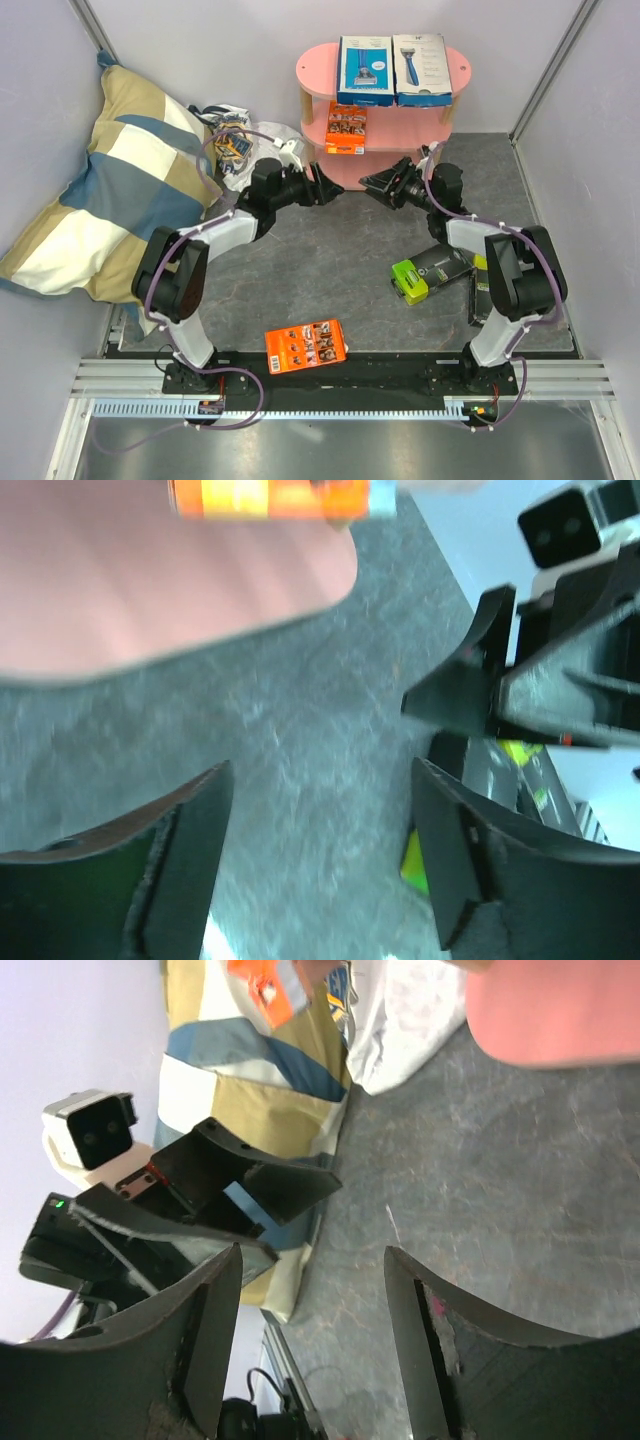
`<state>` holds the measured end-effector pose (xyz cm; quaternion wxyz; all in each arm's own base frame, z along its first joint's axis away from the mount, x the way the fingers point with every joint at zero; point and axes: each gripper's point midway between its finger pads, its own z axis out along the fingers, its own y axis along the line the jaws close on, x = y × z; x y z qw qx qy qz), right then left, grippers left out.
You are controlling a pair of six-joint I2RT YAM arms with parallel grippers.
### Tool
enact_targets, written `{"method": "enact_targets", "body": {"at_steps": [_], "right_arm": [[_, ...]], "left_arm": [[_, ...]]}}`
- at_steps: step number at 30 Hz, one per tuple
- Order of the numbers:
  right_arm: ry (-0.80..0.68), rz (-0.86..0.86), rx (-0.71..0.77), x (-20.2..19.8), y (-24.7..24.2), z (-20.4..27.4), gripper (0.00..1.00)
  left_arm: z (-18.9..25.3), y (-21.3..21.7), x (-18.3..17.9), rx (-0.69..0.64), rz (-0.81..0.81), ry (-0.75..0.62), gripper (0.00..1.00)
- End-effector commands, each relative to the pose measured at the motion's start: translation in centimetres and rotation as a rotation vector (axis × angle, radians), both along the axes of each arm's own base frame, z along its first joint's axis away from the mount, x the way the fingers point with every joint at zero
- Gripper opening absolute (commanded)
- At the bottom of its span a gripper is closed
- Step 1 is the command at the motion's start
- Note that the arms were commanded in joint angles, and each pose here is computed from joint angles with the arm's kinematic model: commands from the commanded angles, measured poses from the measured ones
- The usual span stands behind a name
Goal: Place and organize the shaving razors onto the shelf
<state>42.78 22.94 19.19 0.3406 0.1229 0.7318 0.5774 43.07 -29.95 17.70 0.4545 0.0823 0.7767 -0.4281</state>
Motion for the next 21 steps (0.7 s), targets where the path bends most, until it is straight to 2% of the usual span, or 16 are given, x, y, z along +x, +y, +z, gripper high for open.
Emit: {"method": "enact_targets", "body": {"at_steps": [1,7,11,13,15,19,21], "right_arm": [[-0.083,0.011,-0.135,-2.1,-0.9,0.3,0.67],[-0.076,0.060,-0.317,-5.0,-0.1,-2.3,0.70],[-0.091,0.192,-0.450,-8.8,3.5,-5.3,0.71],[-0.075,0.237,-0.477,-10.4,4.5,-6.9,0.72],[-0.084,0.295,-0.467,-12.1,6.1,-7.7,0.72],[-0.059,0.394,-0.502,-15.5,7.9,-10.8,0.72],[-0.037,0.415,-0.505,-16.3,8.3,-12.0,0.72]], "left_arm": [[6.1,2.0,-2.0,-0.025,0.040,-0.198,0.85],[5.4,4.4,-7.4,0.003,0.050,-0.145,0.93],[3.2,5.3,-11.8,0.043,0.059,-0.064,0.98],[0.4,5.9,-14.0,0.070,0.071,0.029,0.99],[0.1,5.6,-16.6,0.068,0.053,0.060,0.99],[-3.8,5.4,-22.5,0.123,0.020,0.226,0.99],[-3.9,5.0,-24.3,0.117,0.010,0.265,0.98]]}}
